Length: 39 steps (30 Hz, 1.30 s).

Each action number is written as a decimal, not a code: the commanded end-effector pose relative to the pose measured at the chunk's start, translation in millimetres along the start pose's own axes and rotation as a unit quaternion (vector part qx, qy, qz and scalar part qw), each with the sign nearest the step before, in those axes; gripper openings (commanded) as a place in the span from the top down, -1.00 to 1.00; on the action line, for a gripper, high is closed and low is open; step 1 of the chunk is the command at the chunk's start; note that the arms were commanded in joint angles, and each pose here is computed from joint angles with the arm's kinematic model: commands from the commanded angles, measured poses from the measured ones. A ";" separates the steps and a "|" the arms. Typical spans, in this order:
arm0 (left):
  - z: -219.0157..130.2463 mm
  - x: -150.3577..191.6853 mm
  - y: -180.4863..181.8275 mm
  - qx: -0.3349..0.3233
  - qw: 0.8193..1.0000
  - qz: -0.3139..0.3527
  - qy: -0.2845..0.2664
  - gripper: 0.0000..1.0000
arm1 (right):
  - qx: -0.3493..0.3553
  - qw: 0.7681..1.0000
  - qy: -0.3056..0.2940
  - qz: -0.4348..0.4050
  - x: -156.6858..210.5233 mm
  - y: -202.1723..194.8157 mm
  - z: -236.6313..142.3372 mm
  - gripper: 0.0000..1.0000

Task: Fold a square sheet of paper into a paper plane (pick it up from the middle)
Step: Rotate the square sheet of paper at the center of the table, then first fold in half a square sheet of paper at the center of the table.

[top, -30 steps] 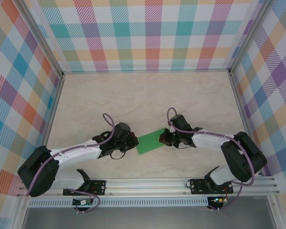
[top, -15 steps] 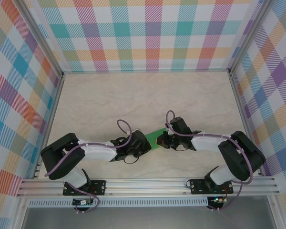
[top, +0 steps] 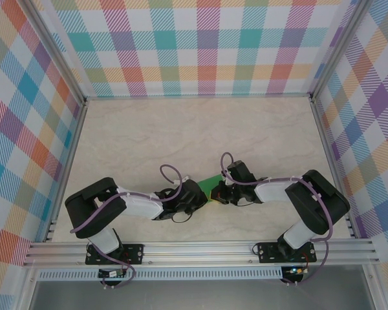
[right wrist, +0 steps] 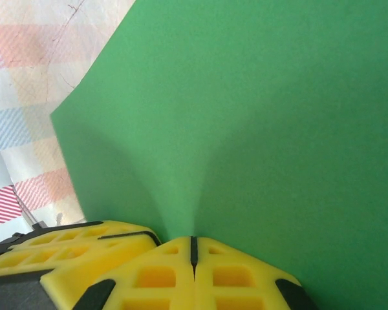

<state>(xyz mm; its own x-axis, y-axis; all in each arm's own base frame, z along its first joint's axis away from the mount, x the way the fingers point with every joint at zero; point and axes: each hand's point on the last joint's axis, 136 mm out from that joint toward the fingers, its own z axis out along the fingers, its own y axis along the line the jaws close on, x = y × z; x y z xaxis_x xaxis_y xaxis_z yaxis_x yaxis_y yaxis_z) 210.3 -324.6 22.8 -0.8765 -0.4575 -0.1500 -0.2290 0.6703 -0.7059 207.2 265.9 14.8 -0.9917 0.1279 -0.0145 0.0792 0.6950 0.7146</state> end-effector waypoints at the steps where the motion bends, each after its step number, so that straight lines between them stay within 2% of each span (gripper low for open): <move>1: 1.7 2.6 25.2 -0.026 1.000 -0.012 -0.013 1.00 | 0.022 1.000 0.000 0.000 4.1 -12.3 2.9 1.00; 7: -4.0 4.3 67.1 -0.079 0.996 -0.044 -0.019 1.00 | 0.076 0.997 -0.017 -0.011 2.7 -37.7 -0.5 1.00; 13: -11.2 8.0 103.1 -0.128 0.989 -0.072 -0.022 1.00 | 0.126 0.989 -0.073 0.012 -15.7 -78.0 -22.0 1.00; 20: -11.6 10.6 114.7 -0.144 0.986 -0.086 -0.020 1.00 | 0.162 0.976 -0.132 0.053 -34.1 -107.7 -50.2 1.00; 26: -13.1 10.1 116.5 -0.148 0.985 -0.087 -0.021 1.00 | 0.196 0.955 -0.198 0.101 -44.2 -129.6 -77.4 1.00; 30: -11.8 10.1 111.8 -0.144 0.986 -0.080 -0.019 1.00 | 0.187 0.950 -0.227 0.099 -50.0 -121.8 -90.1 1.00; 35: -12.7 1.8 105.6 -0.147 0.987 -0.053 -0.021 1.00 | 0.087 0.969 -0.229 0.028 -57.3 -63.4 -101.7 1.00; 39: -20.0 -19.1 96.9 -0.160 0.987 0.011 -0.025 1.00 | 0.006 0.981 -0.192 -0.003 -49.0 -23.8 -98.3 1.00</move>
<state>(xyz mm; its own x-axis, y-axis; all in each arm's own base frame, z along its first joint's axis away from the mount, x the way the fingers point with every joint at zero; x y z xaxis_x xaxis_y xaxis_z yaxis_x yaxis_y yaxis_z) 213.1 -301.5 17.1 -0.8228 -0.5584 -0.1063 -0.3258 0.6165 -0.7168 249.4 152.1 52.0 -0.8404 0.4479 -0.3052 0.1614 0.7443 0.6481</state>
